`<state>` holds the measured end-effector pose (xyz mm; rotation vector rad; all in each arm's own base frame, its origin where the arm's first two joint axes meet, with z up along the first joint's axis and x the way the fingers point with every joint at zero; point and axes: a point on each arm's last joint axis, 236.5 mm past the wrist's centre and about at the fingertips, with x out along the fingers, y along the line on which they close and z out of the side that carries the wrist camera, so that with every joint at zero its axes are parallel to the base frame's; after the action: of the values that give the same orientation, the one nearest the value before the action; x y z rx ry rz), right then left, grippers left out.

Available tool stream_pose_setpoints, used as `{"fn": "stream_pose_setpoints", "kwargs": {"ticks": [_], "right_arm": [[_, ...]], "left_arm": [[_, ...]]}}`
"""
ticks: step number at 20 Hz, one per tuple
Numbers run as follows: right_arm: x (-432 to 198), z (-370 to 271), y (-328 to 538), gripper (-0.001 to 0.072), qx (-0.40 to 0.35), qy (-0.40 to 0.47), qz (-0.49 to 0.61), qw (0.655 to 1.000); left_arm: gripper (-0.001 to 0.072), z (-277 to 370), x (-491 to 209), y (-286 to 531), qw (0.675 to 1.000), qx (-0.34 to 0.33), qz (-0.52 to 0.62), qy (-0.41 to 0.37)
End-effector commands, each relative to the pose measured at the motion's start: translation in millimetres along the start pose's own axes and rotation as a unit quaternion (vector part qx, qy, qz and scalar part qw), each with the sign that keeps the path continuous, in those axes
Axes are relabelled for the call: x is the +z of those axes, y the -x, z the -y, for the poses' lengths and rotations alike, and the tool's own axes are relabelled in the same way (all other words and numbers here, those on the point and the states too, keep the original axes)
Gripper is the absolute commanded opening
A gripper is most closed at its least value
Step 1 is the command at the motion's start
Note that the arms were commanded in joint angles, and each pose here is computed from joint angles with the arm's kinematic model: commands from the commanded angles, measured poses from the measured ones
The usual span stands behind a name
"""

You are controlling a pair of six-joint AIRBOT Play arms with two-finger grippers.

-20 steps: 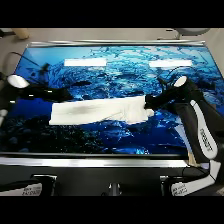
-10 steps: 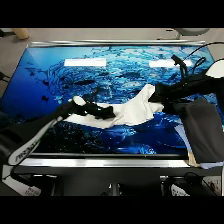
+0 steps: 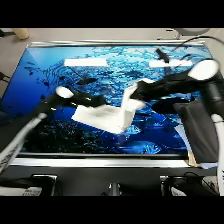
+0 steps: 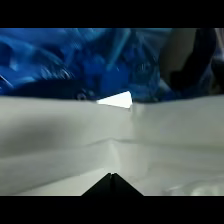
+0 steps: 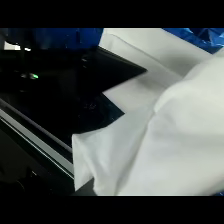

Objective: Fold the shirts.

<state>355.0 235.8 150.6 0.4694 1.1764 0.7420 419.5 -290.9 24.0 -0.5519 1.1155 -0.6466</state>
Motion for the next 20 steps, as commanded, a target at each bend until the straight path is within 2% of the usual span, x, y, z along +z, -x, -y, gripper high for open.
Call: {"fn": "stream_pose_setpoints", "kwargs": {"ticks": [1,5,6,8,10,12,13,15,17,18,20], "right_arm": [[11,-23,-82,0.0019,0.04,-0.008,0.003,0.999],[3,-22,-192,0.002,0.092,-0.087,-0.016,0.992],[-1,-20,-216,0.0055,0.107,-0.107,-0.021,0.988],[9,-12,-235,0.0588,0.129,-0.149,-0.001,0.98],[32,-2,-214,0.0608,0.14,-0.157,0.023,0.977],[41,23,-174,0.0607,0.116,-0.124,0.019,0.985],[36,48,-151,0.0607,0.076,-0.12,-0.001,0.99],[-3,126,-105,0.0613,-0.066,-0.125,-0.081,0.987],[-58,198,-69,0.065,-0.205,-0.161,-0.171,0.95],[-77,207,-72,0.069,-0.211,-0.177,-0.189,0.942],[-88,193,-110,0.0696,-0.152,-0.216,-0.169,0.95]], "left_arm": [[0.0028,-60,53,146,0.985,0.136,0.1,-0.036],[0.0028,-55,74,301,0.947,0.19,0.256,-0.031],[0.0028,-47,72,325,0.938,0.195,0.284,-0.033],[0.0028,-31,61,352,0.929,0.2,0.309,-0.043],[0.0029,-23,45,357,0.931,0.206,0.295,-0.052],[0.0029,-28,33,353,0.936,0.219,0.268,-0.057],[0.0029,-32,30,350,0.938,0.222,0.26,-0.061],[0.0029,-43,27,341,0.94,0.224,0.254,-0.05],[0.0029,-55,19,329,0.945,0.223,0.237,-0.037],[0.0029,-58,15,323,0.947,0.222,0.229,-0.034],[0.0029,-61,9,311,0.952,0.218,0.215,-0.032]]}}
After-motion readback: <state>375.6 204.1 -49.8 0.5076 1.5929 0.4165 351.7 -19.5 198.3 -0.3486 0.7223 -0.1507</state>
